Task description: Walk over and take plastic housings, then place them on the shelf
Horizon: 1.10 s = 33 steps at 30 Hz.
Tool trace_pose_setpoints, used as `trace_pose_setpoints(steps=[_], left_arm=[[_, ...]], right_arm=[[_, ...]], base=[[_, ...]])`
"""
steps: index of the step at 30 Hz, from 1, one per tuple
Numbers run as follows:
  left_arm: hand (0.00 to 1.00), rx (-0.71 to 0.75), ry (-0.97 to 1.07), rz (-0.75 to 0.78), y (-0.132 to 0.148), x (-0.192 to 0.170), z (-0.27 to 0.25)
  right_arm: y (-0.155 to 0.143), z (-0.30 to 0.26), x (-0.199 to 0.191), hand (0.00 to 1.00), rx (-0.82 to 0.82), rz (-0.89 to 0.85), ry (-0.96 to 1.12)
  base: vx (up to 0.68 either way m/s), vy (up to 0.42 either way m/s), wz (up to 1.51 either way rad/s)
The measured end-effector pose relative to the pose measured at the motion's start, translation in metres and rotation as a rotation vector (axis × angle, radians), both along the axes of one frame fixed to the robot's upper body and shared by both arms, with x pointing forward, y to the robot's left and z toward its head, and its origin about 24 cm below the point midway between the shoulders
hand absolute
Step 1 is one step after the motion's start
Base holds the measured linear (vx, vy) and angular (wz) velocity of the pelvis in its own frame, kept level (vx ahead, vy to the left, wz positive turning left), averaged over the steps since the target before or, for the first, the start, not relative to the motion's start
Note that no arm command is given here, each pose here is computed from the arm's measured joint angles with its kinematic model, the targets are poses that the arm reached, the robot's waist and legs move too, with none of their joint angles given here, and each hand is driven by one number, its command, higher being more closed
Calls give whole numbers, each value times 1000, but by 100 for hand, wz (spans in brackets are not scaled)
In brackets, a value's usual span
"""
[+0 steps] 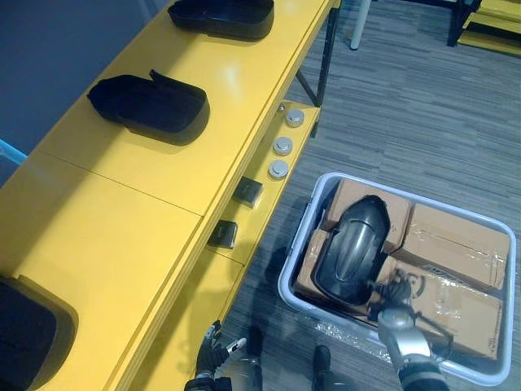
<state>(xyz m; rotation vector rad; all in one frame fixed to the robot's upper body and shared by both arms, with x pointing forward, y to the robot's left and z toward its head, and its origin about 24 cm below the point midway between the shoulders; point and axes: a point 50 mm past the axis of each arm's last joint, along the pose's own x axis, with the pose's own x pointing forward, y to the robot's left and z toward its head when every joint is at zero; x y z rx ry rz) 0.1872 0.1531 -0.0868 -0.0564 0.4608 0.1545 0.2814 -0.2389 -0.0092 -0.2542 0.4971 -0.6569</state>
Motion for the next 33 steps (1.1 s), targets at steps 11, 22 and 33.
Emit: trace_pose_setpoints(steps=[11, 22, 33], left_arm=[[0, -39, 8, 30, 1, 0, -1], [0, -113, -69, 49, 9, -3, 13], [0, -502, -271, -398, -28, 18, 96]], right_arm=[[-34, -10, 10, 100, 100, -72, 191], [-58, 40, 13, 100, -235, 44, 3], [-62, 90, -46, 100, -702, 244, -181]], base=[[-56, 11, 10], [10, 22, 7], [73, -18, -17]])
